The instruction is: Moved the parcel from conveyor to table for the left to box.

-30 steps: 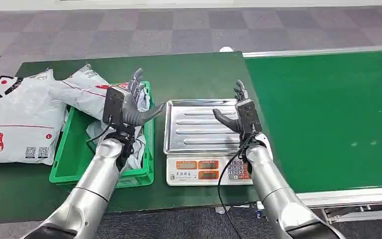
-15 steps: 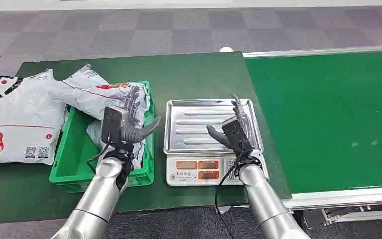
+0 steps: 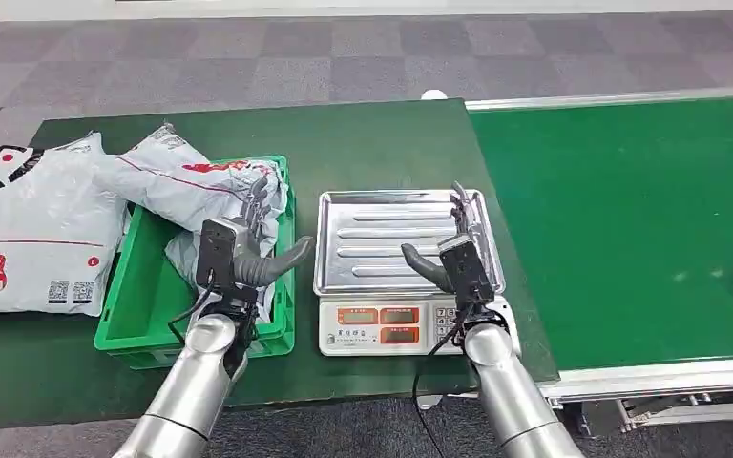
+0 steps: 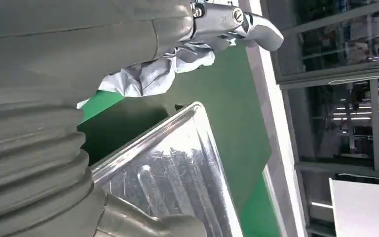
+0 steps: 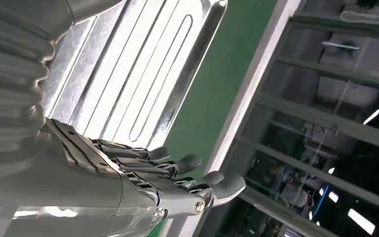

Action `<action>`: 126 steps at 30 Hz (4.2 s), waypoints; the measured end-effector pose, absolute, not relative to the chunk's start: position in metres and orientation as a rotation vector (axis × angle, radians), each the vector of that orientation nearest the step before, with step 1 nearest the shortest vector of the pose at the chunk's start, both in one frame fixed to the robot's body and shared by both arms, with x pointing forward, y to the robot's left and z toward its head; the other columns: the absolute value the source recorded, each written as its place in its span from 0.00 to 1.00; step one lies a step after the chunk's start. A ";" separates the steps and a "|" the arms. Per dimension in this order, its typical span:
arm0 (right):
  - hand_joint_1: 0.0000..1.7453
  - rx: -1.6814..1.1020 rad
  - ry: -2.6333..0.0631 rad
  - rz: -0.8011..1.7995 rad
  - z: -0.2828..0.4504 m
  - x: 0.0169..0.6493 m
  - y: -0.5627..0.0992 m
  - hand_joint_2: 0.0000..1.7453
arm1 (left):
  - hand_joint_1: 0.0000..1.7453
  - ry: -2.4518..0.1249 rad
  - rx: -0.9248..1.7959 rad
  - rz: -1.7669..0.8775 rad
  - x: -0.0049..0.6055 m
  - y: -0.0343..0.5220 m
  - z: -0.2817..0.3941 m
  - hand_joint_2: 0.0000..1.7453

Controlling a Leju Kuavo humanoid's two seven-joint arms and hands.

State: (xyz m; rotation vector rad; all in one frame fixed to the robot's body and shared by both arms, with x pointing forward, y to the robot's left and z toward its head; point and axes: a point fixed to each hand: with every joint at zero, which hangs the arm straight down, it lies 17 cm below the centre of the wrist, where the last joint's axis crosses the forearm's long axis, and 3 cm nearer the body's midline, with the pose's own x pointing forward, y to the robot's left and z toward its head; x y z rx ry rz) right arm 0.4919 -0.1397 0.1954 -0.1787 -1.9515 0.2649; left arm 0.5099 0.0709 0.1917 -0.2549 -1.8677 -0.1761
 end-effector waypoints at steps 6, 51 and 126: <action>0.00 -0.170 -1.958 0.261 0.197 0.490 -0.139 1.00 | 0.00 -1.882 -0.270 -0.187 0.507 0.066 0.197 1.00; 0.00 -0.130 -1.960 0.267 0.200 0.484 -0.134 1.00 | 0.00 -1.881 -0.486 -0.309 0.476 0.000 0.219 1.00; 0.00 -0.123 -1.912 0.289 0.192 0.488 -0.127 1.00 | 0.00 -1.757 -0.402 -0.351 0.483 -0.006 0.165 1.00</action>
